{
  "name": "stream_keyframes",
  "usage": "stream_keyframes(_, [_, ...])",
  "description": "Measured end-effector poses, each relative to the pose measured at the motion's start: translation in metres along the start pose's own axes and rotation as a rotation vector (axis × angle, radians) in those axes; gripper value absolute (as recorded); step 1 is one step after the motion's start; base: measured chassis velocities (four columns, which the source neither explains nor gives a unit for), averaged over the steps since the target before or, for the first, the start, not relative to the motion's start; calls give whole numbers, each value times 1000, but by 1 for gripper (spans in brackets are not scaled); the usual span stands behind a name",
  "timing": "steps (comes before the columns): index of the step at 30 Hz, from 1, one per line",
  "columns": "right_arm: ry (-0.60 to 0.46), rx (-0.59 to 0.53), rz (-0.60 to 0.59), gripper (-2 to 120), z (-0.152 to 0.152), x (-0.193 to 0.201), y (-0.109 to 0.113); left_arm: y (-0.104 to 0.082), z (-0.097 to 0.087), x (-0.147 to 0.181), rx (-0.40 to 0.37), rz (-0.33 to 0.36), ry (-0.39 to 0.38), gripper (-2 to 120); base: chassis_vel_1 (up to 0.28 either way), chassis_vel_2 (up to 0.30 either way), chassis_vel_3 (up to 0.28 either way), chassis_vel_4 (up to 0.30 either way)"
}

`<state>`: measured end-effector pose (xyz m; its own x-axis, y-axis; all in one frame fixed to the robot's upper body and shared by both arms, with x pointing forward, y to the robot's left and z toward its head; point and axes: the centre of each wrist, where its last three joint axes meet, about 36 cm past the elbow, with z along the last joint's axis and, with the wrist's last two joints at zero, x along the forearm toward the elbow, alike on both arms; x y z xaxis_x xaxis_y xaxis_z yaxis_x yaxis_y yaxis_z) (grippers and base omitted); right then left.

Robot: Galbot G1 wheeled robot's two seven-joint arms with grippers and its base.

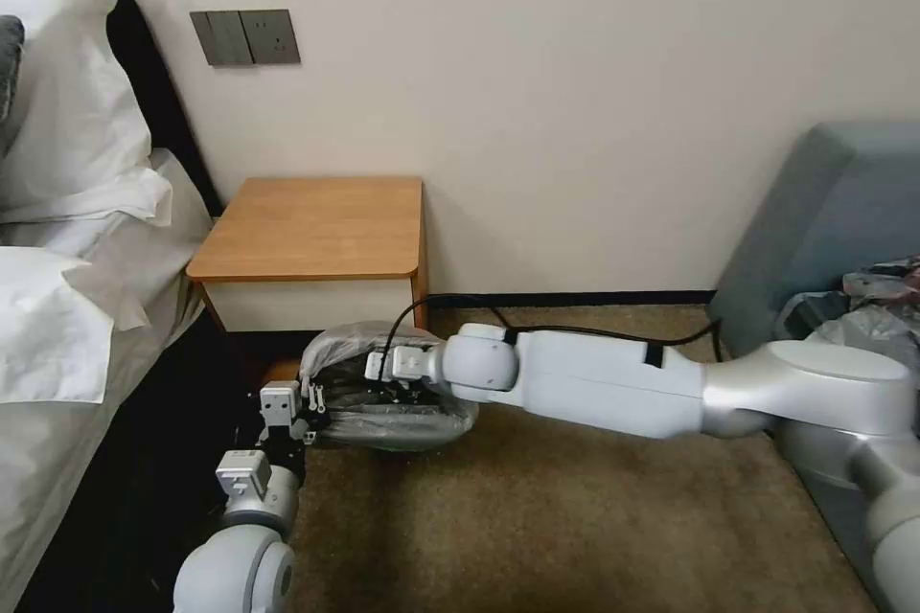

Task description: Pick up the garbage bag from the table and place it over the trash can.

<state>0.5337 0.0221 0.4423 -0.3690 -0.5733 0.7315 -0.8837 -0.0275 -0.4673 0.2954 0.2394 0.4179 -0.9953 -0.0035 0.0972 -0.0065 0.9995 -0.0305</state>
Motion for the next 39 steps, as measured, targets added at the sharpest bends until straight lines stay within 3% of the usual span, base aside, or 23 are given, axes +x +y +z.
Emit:
stream_keyframes(7, [22, 31, -15, 0, -5, -27, 11, -4, -4, 7, 22, -8, 9, 4, 0, 0, 0, 0])
stream_keyframes(12, [14, 29, -20, 0, 0, -24, 15, -4, -4, 8, 27, -21, 24, 4, 0, 0, 0, 0])
stream_keyframes(18, [-62, -6, -1, 0, 10, 17, 15, -3, -1, 4, 56, -43, 51, 4, 0, 0, 0, 0])
stream_keyframes(24, [-207, -98, 42, 0, 25, 87, 26, -2, 2, 2, 121, -78, 127, 4, 0, 0, 0, 0])
stream_keyframes(27, [-305, -224, 159, 0, 50, 152, 32, -2, -4, 2, 211, -76, 198, 4, 0, 0, 0, 0])
stream_keyframes(29, [-340, -276, 203, -2, 57, 172, 40, 0, -8, 2, 243, -55, 223, 4, 0, 0, 0, 0])
stream_keyframes(33, [-432, -460, 382, 14, 77, 227, 62, 8, -19, -4, 322, 13, 311, 4, 0, 0, 0, 0])
stream_keyframes(37, [-474, -566, 493, 25, 94, 245, 69, 12, -22, -9, 332, 51, 363, 4, 0, 0, 0, 0])
stream_keyframes(39, [-495, -699, 585, 34, 109, 253, 78, 14, -20, -10, 336, 98, 402, 4, 0, 0, 0, 0])
